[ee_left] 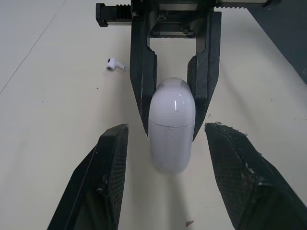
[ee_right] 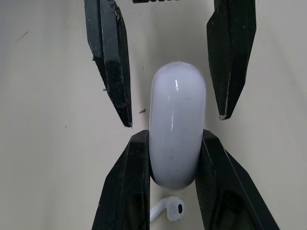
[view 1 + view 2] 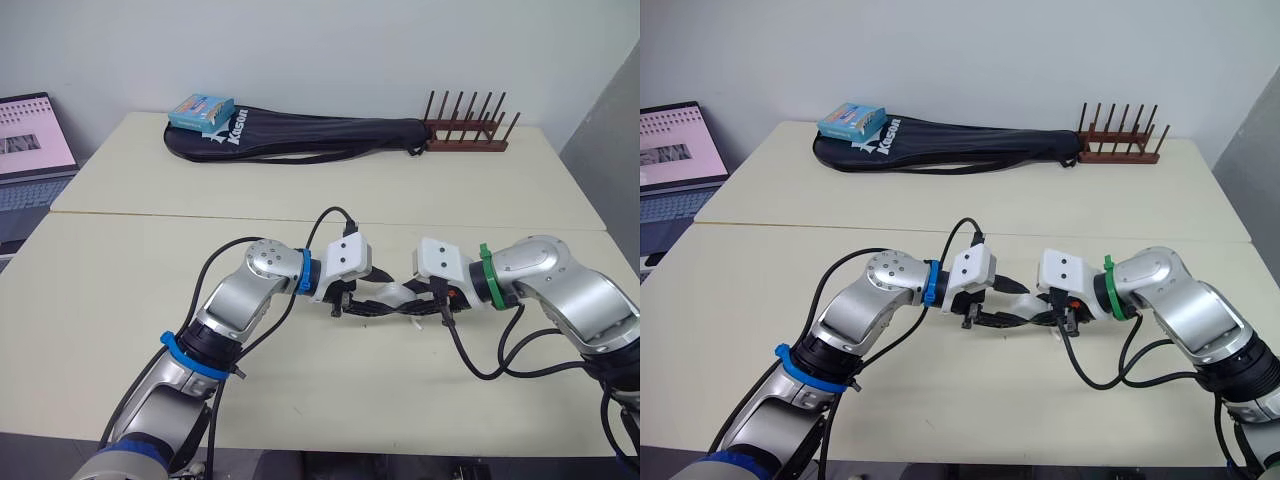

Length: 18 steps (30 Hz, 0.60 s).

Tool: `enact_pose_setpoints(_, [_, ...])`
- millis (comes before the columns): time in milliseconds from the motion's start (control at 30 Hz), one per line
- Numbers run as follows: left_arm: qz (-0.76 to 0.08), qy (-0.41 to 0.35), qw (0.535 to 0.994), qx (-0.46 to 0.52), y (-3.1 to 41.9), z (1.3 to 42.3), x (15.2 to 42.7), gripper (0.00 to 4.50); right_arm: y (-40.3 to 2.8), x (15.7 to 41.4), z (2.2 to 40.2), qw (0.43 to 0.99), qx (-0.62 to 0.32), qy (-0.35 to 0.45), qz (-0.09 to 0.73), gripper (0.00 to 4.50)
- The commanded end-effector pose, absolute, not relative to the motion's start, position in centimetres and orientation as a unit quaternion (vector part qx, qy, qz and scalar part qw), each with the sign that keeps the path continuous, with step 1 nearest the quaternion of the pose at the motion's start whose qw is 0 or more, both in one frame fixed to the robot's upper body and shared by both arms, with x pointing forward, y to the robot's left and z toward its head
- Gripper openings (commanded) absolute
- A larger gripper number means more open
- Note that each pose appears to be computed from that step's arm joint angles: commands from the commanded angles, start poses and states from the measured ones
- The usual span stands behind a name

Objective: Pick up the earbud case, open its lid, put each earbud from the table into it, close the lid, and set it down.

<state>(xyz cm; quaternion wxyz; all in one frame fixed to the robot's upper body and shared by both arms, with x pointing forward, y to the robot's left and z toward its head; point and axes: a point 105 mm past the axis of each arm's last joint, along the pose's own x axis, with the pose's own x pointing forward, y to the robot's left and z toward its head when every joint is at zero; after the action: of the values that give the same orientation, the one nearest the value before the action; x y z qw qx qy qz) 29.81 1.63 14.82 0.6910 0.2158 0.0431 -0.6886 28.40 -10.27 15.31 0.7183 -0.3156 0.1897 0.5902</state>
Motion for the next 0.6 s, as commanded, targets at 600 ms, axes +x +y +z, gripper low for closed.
enact_pose_setpoints(600, [-0.694, 0.033, 0.689, 0.208, 1.22, 15.47, 29.98, 1.72, -10.16, 28.34, 17.13, 0.718, -0.332, 0.154, 0.592, 0.84])
